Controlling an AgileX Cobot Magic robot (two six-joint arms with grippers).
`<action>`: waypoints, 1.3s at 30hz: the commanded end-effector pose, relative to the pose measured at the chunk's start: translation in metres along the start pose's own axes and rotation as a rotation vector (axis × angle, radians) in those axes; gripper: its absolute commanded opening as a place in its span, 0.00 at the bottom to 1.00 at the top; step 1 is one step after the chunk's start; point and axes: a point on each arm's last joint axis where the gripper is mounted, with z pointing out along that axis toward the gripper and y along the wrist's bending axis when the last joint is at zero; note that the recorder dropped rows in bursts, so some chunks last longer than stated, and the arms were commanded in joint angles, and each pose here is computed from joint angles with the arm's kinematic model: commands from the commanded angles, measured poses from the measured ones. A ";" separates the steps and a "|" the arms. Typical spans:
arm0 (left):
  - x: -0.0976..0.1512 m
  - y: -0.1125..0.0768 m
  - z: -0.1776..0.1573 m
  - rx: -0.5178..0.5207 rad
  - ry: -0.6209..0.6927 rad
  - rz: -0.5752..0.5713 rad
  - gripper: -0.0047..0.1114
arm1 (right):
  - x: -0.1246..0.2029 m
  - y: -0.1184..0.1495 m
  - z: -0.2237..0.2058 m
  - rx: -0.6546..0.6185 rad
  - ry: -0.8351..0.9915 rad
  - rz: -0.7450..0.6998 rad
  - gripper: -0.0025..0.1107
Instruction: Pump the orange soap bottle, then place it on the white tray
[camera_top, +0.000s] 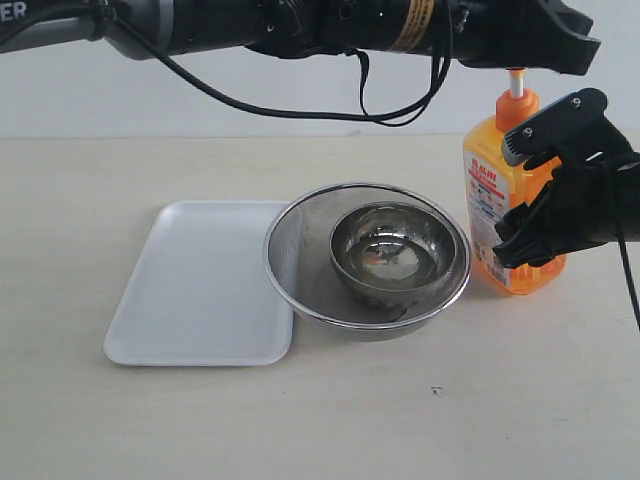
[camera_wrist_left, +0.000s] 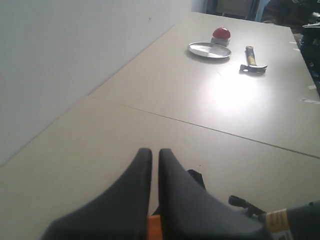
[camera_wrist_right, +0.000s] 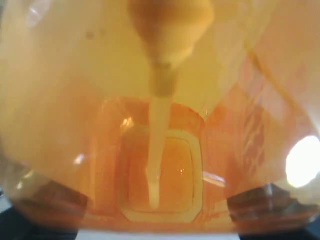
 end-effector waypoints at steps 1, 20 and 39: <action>0.007 -0.003 0.003 0.022 0.016 0.193 0.08 | -0.004 -0.004 -0.002 0.043 -0.029 -0.002 0.02; 0.003 -0.037 0.011 -0.552 0.459 1.162 0.08 | -0.004 -0.004 -0.002 0.041 -0.028 -0.002 0.02; -0.009 -0.062 0.012 -0.359 0.262 0.864 0.08 | -0.004 -0.004 -0.002 0.034 -0.025 0.020 0.02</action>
